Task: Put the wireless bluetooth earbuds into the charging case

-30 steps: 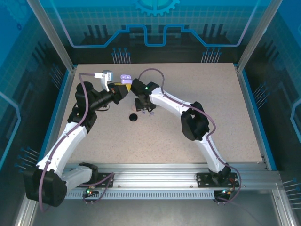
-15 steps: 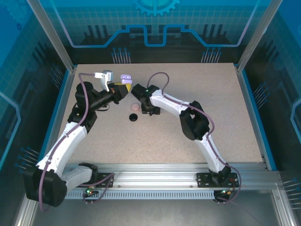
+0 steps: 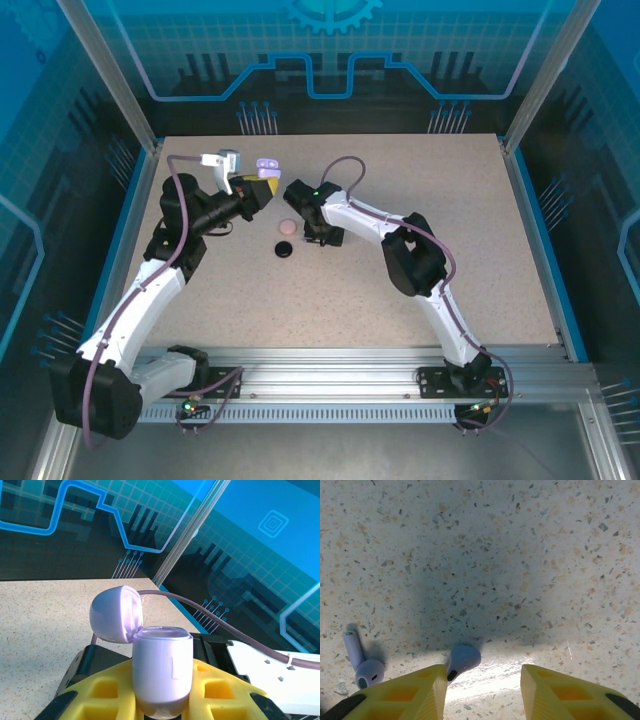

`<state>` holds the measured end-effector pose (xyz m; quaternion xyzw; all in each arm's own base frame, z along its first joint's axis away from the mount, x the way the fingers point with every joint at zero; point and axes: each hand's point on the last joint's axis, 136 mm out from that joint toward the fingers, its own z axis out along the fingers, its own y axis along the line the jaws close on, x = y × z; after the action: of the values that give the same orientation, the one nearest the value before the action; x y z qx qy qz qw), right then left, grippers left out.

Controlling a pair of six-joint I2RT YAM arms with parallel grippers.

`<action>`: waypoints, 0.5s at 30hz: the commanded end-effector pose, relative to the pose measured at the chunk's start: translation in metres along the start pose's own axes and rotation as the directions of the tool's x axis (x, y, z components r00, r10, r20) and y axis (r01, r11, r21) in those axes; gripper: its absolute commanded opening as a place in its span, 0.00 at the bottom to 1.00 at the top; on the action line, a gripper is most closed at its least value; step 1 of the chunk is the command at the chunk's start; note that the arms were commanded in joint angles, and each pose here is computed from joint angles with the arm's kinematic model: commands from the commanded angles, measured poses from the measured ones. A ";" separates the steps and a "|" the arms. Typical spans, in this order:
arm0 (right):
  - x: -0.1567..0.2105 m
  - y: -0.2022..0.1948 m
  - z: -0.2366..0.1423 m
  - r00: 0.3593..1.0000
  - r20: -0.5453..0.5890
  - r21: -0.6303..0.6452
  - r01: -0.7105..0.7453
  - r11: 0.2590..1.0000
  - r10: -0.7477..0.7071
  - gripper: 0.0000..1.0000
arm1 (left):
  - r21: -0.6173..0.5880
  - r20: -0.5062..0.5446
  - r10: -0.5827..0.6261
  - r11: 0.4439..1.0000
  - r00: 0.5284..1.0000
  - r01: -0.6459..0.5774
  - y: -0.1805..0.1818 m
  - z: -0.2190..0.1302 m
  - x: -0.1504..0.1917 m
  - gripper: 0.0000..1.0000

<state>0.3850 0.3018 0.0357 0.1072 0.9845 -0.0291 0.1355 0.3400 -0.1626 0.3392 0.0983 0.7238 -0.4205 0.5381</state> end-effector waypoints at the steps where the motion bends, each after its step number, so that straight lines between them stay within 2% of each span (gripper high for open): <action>1: 0.002 -0.001 0.010 0.999 -0.024 0.001 -0.029 1.000 0.029 0.42 | 0.012 -0.002 0.023 1.000 1.000 -0.023 -0.003 -0.002 0.002 0.00; 15: 0.008 0.001 0.021 0.999 -0.052 0.012 -0.012 1.000 0.012 0.33 | 0.014 0.001 0.026 1.000 1.000 -0.026 -0.004 -0.002 0.001 0.00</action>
<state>0.3834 0.3076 0.0256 0.1077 0.9863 -0.0195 0.1234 0.3400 -0.1626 0.3393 0.0985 0.7237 -0.4204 0.5383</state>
